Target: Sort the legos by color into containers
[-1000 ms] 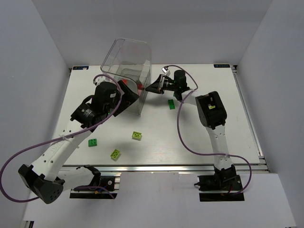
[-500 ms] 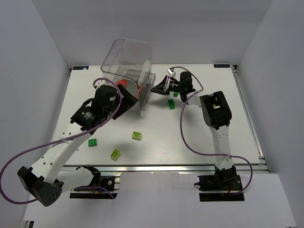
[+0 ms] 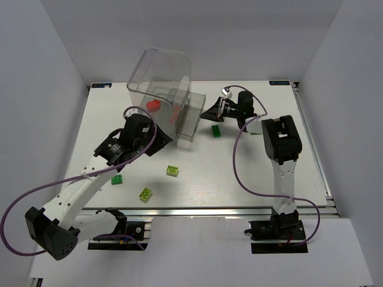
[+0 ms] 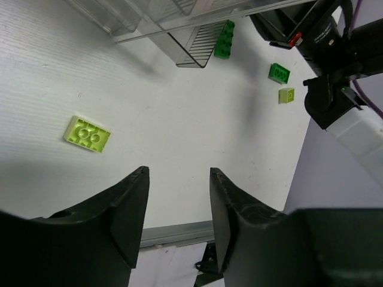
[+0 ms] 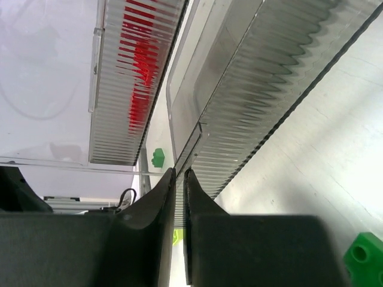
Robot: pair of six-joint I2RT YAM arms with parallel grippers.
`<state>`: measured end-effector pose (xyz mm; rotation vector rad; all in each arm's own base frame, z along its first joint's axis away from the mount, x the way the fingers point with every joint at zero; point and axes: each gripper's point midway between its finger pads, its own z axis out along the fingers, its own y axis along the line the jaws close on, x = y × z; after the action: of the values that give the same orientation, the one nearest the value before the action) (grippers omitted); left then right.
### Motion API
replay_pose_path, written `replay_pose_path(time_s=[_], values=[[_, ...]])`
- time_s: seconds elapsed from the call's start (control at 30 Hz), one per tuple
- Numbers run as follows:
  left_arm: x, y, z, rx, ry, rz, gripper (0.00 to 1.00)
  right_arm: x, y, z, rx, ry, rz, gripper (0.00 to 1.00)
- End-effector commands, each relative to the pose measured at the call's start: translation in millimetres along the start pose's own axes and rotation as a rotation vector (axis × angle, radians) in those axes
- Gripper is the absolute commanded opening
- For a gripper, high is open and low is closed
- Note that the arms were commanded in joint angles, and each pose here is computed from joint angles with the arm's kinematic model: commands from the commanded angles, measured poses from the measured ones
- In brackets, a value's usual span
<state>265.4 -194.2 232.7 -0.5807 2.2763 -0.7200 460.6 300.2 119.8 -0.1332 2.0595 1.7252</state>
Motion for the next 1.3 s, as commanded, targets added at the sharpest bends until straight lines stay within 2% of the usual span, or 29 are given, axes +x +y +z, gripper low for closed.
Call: replay_pose_path(time_s=[0.0,0.03,0.07,0.1,0.13,0.2,0.3,0.33,0.37,0.4,0.43,0.47,0.5,0.53,0.57,0.6,0.67,0.7,0.73,0.8,0.83,0.87,0.9,0.93,1.0,1.03,1.07,1.1,1.27], values=[[7.0,2.3,-3.3,0.008,0.023,0.0,0.54,-11.2,20.0,-9.4,-0.038,0.001,-0.117,0.23],[8.7,3.7,-2.2,0.005,0.029,-0.001,0.54,-12.7,20.7,-8.7,-0.04,0.007,-0.129,0.47],[10.7,6.5,-2.1,-0.004,0.036,-0.001,0.55,-9.1,20.1,-8.6,-0.04,0.027,-0.124,0.55],[13.6,10.2,0.3,-0.016,0.045,0.001,0.56,-9.8,22.1,-9.2,-0.037,0.032,-0.136,0.71],[15.7,12.8,1.6,-0.028,0.054,0.001,0.57,-10.3,21.6,-10.3,-0.032,0.034,-0.164,0.75],[21.5,22.6,2.0,-0.071,0.077,0.0,0.61,-9.6,19.8,-15.3,-0.008,0.047,-0.164,0.82],[31.1,38.3,3.8,-0.146,0.114,-0.022,0.6,-5.7,17.6,-24.3,0.025,0.08,-0.192,0.84],[33.4,42.1,4.3,-0.167,0.123,-0.029,0.57,-4.7,18.2,-27.5,0.034,0.092,-0.206,0.85],[36.8,48.8,4.9,-0.203,0.137,-0.036,0.52,-5.8,20.1,-29.5,0.036,0.103,-0.286,0.85],[39.4,52.7,5.1,-0.227,0.148,-0.046,0.41,-1.2,26.2,-35.8,0.057,0.129,-0.283,0.86],[42.2,57.5,4.7,-0.253,0.158,-0.058,0.35,-0.4,27.7,-39.7,0.074,0.14,-0.316,0.86],[43.2,60.6,5.4,-0.271,0.159,-0.068,0.28,-6.1,28.1,-43.3,0.092,0.145,-0.445,0.86],[44.3,63.9,5.4,-0.289,0.158,-0.084,0.2,3.7,35.0,-51.9,0.13,0.188,-0.443,0.89],[47.9,71.4,4.8,-0.326,0.158,-0.127,0.18,4.4,37.9,-54.9,0.158,0.208,-0.509,0.89],[49.0,75.7,2.6,-0.341,0.152,-0.15,0.18,-4.7,27.4,-63.4,0.236,0.225,-0.683,0.89],[49.4,81.1,1.6,-0.365,0.14,-0.175,0.19,-5.3,37.6,-73.5,0.279,0.223,-0.768,0.89],[57.2,103.4,-0.3,-0.438,0.134,-0.276,0.32,-26.6,28.8,-92.5,0.432,0.154,-0.958,0.89],[58.0,106.0,-3.8,-0.432,0.122,-0.301,0.38,-18.1,26.2,-109.5,0.493,0.139,-1.037,0.89],[63.1,114.8,-3.8,-0.455,0.119,-0.331,0.47,-48.2,29.9,-121.9,0.595,0.024,-1.145,0.89],[64.7,122.2,-8.4,-0.484,0.109,-0.353,0.53,-51.8,30.3,-141.8,0.692,-0.021,-1.173,0.89],[67.3,130.3,-12.4,-0.527,0.114,-0.35,0.58,-54.1,38.0,-142.1,0.666,0.002,-1.222,0.88],[69.4,134.7,-15.3,-0.561,0.122,-0.351,0.6,-25.3,35.6,-140.4,0.557,0.12,-1.159,0.83],[71.7,140.0,-17.6,-0.599,0.131,-0.347,0.62,-18.5,39.2,-138.9,0.509,0.155,-1.137,0.72],[78.0,152.0,-21.2,-0.68,0.156,-0.329,0.67,-7.2,61.0,-129.5,0.354,0.181,-1.169,0.65],[83.2,158.2,-23.6,-0.743,0.185,-0.321,0.73,18.0,76.8,-129.0,0.227,0.227,-1.158,0.58],[89.9,164.6,-25.3,-0.8,0.214,-0.326,0.75,33.1,85.9,-126.7,0.131,0.237,-1.168,0.58],[93.2,168.4,-26.3,-0.829,0.221,-0.338,0.84,39.7,95.3,-126.5,0.09,0.235,-1.175,0.6],[97.7,172.3,-28.4,-0.865,0.224,-0.375,0.88,44.2,99.1,-125.9,0.065,0.233,-1.17,0.62],[117.4,182.3,-23.7,-0.856,0.243,-0.481,0.97,53.2,99.7,-126.3,0.047,0.239,-1.12,0.72]])
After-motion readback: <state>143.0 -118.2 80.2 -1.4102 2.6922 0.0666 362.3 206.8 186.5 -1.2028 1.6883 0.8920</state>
